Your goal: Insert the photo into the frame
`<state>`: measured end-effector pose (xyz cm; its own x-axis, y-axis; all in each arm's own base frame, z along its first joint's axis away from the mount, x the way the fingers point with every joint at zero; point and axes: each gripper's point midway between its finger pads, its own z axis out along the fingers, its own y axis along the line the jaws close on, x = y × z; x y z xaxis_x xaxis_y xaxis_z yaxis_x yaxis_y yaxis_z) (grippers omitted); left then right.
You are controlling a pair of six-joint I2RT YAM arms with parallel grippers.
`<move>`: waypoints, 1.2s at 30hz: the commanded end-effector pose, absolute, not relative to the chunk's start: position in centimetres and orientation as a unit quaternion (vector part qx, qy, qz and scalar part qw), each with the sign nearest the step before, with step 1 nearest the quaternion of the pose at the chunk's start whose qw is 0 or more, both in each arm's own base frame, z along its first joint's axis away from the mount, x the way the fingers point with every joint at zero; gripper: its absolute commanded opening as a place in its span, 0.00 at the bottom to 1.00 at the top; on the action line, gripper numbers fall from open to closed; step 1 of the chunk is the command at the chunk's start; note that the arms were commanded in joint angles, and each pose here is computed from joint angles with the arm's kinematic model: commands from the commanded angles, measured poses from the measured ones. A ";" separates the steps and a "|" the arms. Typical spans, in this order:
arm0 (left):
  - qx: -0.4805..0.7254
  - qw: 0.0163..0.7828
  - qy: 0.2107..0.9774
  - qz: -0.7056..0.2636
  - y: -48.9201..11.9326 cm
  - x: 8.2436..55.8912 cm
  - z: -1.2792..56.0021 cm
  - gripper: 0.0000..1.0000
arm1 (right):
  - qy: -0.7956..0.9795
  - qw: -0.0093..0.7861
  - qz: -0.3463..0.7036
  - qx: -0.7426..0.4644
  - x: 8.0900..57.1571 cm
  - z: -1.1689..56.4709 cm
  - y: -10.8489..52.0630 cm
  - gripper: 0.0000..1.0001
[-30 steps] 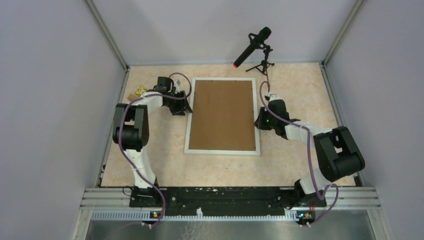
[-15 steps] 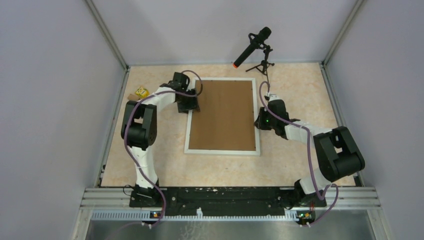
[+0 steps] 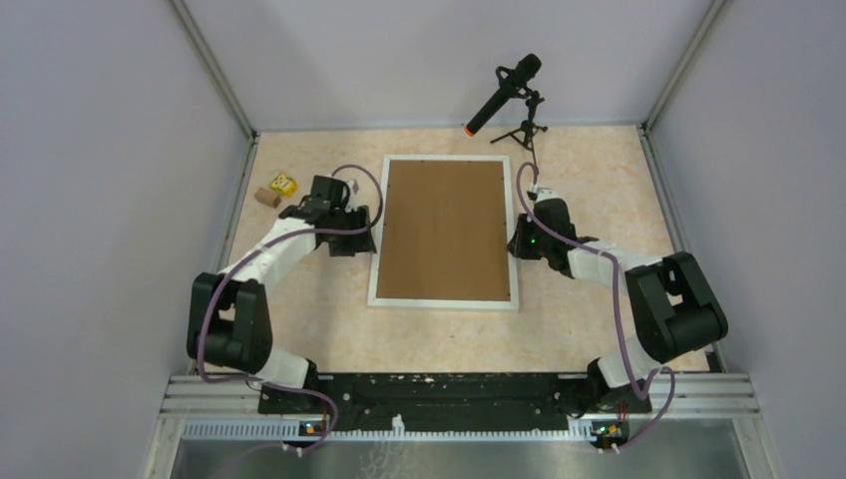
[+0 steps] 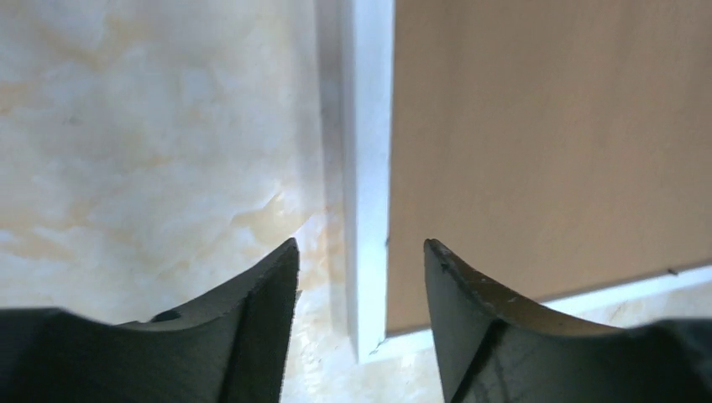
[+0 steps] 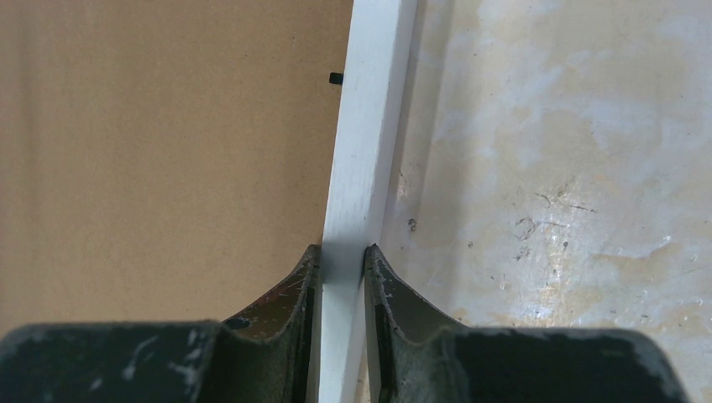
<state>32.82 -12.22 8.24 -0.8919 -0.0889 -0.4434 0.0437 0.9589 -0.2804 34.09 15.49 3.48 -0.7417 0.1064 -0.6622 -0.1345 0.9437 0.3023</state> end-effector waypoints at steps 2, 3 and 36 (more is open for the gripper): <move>-0.029 0.233 0.950 -0.204 -9.9 30.6 8.0 0.57 | 0.958 0.237 0.153 -0.048 28.2 -1.9 15.8 0.00; -0.024 0.223 0.949 -0.220 -10.4 30.1 7.8 0.57 | 0.958 0.238 0.153 -0.047 28.2 -1.9 15.8 0.00; -0.036 0.140 0.956 -0.254 -12.0 29.6 2.5 0.43 | 0.958 0.238 0.155 -0.049 28.2 -1.8 15.8 0.00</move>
